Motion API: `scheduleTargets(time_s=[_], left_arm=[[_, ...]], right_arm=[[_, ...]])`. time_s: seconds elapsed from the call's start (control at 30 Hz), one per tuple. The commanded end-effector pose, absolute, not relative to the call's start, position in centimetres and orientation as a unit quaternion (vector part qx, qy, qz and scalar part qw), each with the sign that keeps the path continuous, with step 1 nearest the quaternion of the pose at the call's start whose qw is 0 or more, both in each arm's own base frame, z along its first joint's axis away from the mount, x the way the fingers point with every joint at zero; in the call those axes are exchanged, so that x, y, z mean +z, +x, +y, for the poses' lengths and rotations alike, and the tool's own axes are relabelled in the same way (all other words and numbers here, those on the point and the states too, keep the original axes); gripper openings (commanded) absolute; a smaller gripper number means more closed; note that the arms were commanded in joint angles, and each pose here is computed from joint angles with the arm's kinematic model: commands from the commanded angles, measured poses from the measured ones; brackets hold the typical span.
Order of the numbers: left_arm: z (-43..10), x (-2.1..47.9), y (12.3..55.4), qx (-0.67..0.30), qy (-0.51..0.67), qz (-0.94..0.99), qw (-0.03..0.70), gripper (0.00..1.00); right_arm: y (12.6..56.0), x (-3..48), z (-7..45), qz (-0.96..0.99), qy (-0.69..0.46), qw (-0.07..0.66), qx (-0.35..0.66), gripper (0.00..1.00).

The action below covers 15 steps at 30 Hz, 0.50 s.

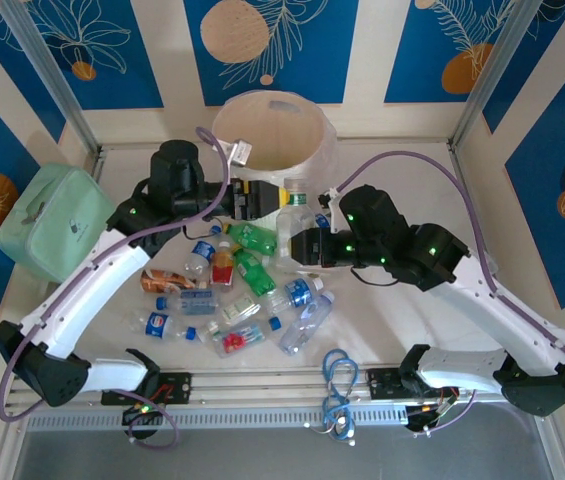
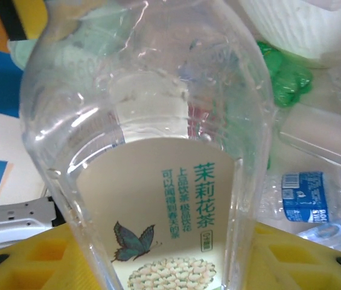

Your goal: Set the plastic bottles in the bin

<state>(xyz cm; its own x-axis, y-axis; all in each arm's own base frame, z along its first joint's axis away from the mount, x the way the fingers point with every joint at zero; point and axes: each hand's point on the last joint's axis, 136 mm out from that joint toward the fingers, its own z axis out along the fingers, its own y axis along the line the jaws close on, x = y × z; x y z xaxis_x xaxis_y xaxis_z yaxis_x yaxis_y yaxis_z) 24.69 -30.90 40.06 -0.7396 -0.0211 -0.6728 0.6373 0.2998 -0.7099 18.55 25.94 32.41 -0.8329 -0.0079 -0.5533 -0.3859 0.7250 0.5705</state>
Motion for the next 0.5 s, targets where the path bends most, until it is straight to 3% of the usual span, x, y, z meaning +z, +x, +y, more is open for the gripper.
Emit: scheduleTargets(time_s=[0.0, 0.47], left_arm=[[-31.9, 43.3, 22.3, -0.611, 0.261, 0.690, 0.286, 0.83], [-31.8, 41.3, 23.6, -0.590, 0.244, 0.713, 0.288, 0.81]], right_arm=[[17.5, 34.6, 27.3, 0.865, -0.152, 0.267, 0.395, 0.50], [16.7, 35.7, 28.4, 0.854, -0.178, 0.272, 0.405, 0.50]])
